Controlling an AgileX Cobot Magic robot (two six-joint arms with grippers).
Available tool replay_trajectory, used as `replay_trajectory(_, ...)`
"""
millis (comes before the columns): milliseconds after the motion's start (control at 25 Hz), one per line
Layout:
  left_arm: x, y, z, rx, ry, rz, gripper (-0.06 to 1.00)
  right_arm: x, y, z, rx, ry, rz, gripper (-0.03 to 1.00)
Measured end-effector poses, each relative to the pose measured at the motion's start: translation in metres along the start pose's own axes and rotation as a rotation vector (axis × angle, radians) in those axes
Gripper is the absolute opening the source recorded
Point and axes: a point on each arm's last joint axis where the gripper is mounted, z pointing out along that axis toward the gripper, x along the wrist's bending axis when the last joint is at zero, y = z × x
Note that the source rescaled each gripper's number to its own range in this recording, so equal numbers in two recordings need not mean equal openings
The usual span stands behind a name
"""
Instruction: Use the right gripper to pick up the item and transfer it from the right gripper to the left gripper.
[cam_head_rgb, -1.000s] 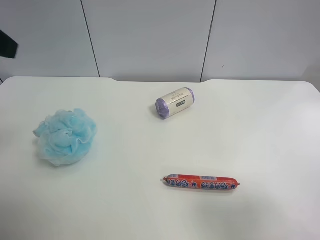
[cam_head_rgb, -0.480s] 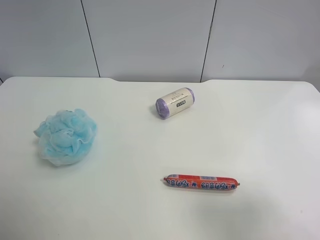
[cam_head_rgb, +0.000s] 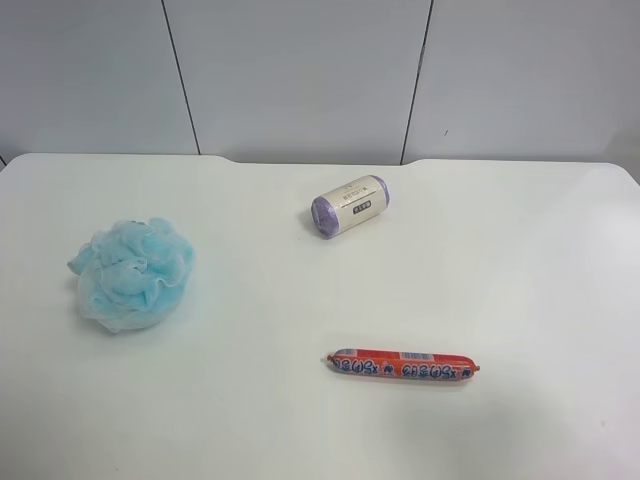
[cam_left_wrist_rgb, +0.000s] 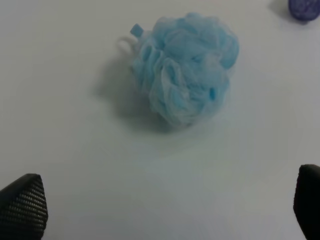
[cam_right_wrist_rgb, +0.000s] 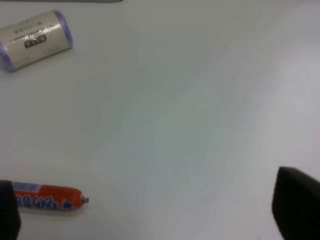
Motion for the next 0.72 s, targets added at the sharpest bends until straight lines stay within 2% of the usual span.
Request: replay_trajectory(720,0.002,-0.0005,0.0079,-0.031,0.018,0.003,1.0,0.0,0.0,0.0,0.0,0.0,0.0,1.0)
